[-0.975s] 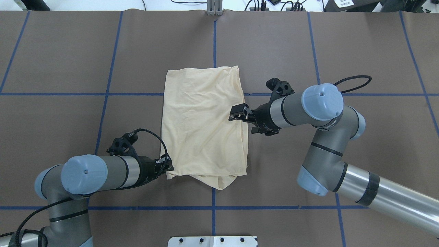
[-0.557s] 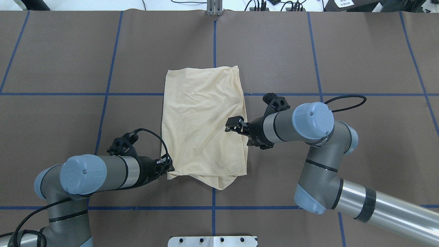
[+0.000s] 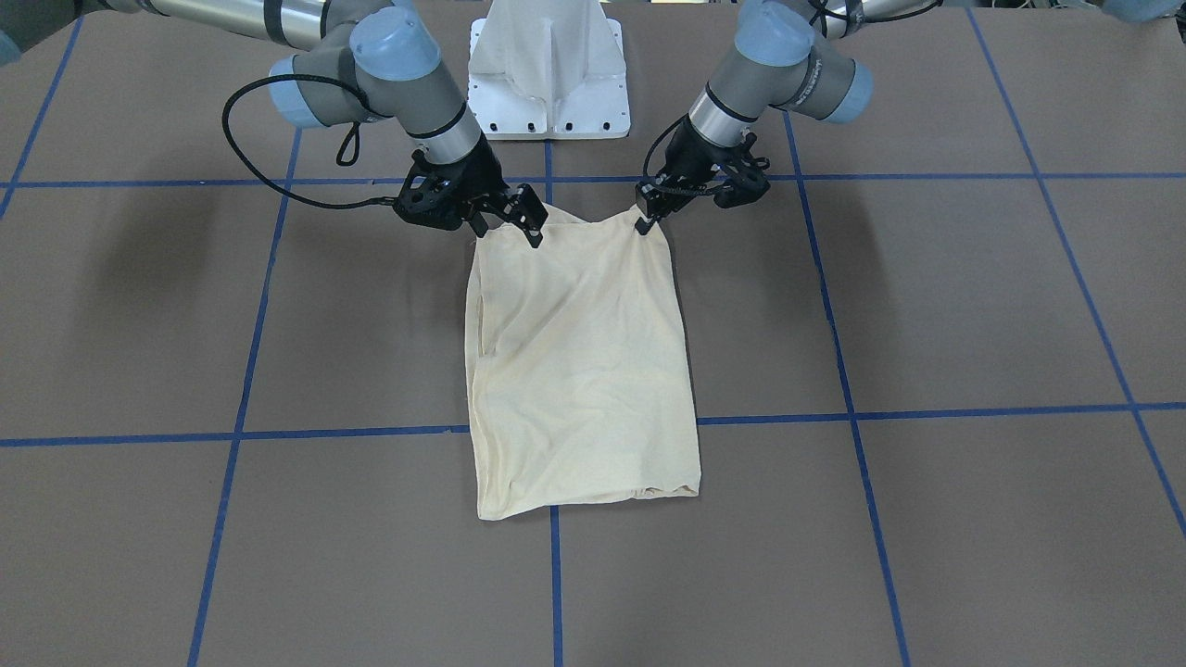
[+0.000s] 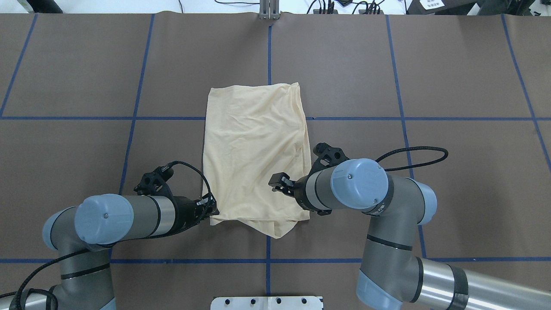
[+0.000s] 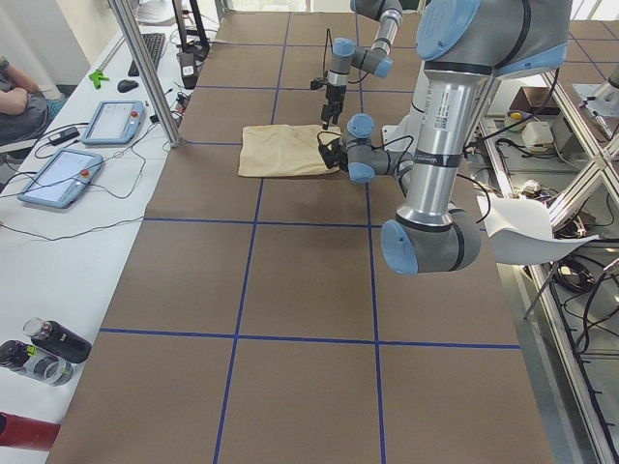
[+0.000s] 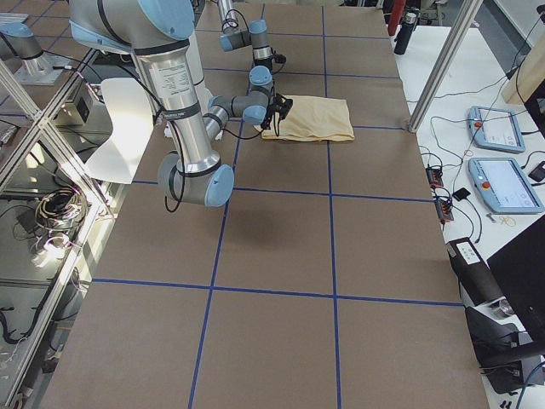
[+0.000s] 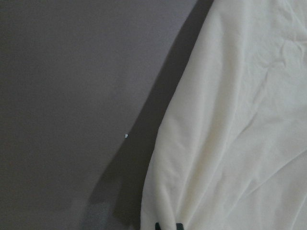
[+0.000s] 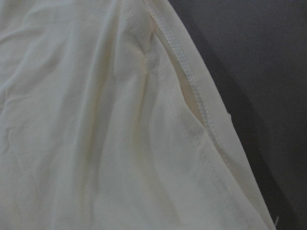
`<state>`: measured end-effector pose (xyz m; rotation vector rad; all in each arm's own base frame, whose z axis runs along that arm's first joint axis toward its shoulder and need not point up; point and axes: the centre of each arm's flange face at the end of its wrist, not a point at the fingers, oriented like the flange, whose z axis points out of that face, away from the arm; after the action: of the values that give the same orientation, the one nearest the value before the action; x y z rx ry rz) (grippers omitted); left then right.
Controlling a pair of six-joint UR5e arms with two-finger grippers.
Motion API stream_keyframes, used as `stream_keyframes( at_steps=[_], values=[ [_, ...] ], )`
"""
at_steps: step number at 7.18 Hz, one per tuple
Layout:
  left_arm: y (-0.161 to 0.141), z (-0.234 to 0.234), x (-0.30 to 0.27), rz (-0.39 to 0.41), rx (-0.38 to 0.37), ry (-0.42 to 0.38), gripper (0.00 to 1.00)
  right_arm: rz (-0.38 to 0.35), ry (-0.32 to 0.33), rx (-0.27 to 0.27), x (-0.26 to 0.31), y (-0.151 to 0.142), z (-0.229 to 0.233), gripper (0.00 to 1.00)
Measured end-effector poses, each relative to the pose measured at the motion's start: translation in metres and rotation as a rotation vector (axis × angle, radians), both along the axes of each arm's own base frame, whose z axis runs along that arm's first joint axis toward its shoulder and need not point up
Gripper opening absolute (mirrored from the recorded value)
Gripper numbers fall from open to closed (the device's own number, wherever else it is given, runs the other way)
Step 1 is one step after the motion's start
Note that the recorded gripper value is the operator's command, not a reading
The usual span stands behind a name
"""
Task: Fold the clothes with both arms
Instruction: 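Move the right gripper along the shirt edge to its near corner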
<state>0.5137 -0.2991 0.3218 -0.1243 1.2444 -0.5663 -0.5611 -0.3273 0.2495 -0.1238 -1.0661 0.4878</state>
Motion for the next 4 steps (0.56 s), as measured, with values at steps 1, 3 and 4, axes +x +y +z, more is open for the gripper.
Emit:
stream_keyframes(
  at_steps=[1,3,4],
  values=[
    [0.0,0.0,0.0,-0.001,0.0,0.0,0.0,-0.01,0.056,-0.023,-0.01,0.006,-0.011,1.0],
    [0.0,0.0,0.0,-0.002,0.002,0.0,0.0,-0.027,0.147,-0.053,-0.027,0.014,-0.021,1.0],
    [0.0,0.0,0.0,-0.003,0.002,0.001,0.0,-0.032,0.173,-0.062,-0.036,0.014,-0.017,1.0]
  ],
)
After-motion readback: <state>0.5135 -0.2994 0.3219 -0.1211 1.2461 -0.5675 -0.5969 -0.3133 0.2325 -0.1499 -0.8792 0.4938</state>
